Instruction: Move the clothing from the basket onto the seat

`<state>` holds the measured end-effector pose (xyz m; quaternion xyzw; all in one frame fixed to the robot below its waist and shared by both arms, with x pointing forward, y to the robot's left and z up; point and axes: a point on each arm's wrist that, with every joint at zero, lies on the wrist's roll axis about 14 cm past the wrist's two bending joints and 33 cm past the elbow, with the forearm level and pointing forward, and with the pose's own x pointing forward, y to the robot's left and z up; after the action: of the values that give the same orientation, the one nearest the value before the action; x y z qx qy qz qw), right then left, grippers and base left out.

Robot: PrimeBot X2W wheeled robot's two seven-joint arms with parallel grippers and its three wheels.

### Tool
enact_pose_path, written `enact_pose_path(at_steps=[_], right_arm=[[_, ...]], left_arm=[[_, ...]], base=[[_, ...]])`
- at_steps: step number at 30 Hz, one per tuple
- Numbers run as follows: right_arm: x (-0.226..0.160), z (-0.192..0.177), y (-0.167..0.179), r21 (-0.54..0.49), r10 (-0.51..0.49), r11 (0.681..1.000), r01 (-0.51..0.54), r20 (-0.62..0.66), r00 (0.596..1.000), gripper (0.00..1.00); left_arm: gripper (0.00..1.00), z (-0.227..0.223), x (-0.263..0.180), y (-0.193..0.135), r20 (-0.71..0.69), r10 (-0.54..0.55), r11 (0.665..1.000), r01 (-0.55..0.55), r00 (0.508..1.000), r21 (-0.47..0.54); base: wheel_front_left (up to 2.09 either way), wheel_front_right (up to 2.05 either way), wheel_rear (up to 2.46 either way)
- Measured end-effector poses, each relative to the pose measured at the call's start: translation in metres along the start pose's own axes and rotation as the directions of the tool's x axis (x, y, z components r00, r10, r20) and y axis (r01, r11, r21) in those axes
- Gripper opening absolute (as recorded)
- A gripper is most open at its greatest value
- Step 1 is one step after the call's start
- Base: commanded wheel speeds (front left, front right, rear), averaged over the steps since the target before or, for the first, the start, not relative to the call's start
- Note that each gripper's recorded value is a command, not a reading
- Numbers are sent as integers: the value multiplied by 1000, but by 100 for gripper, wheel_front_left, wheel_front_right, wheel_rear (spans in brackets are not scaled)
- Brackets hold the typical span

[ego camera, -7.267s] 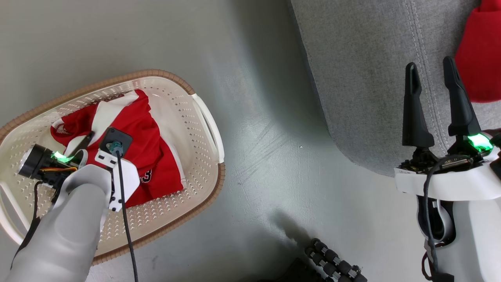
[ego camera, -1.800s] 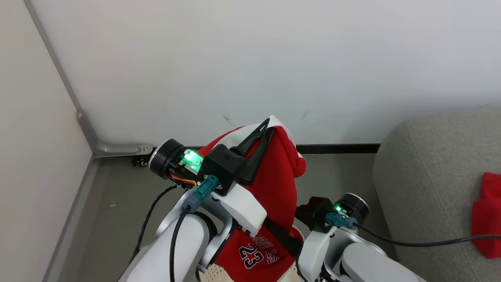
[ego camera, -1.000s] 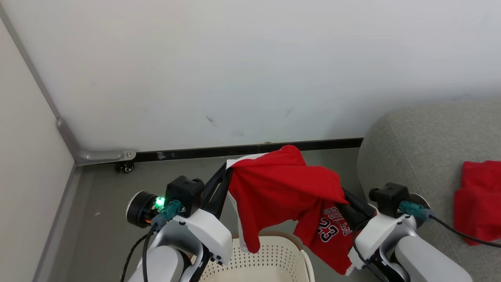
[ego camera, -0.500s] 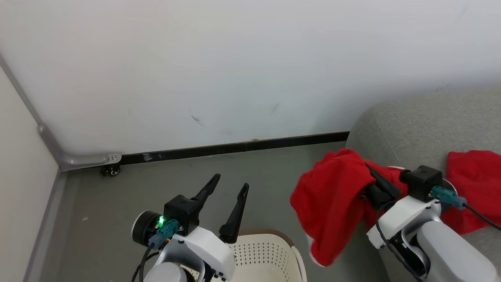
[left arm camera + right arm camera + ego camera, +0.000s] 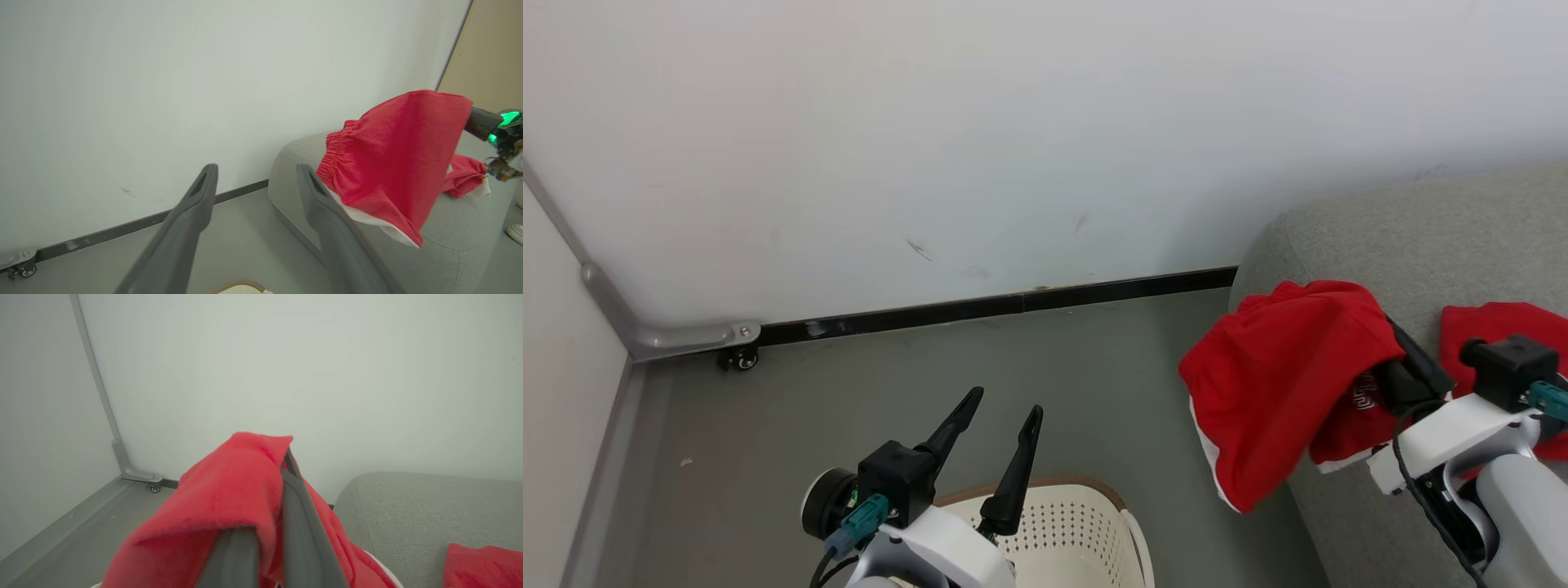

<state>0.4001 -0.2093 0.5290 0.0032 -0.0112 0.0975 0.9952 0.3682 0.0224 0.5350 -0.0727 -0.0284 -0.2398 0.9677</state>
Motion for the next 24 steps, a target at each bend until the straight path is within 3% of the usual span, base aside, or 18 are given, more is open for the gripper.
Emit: enact_pose_path(at_steps=[11, 24], right_arm=[[-38, 6, -56, 2, -176, 984, 176, 41, 984, 0], [-106, -14, -95, 42, -363, 931, 362, 22, 931, 0]], left_arm=[[100, -4, 4, -22, 2, -73, 997, 73, 997, -21], [100, -11, 14, -46, -10, -152, 988, 152, 988, -34]], base=[[0, 0, 0], [0, 0, 0]])
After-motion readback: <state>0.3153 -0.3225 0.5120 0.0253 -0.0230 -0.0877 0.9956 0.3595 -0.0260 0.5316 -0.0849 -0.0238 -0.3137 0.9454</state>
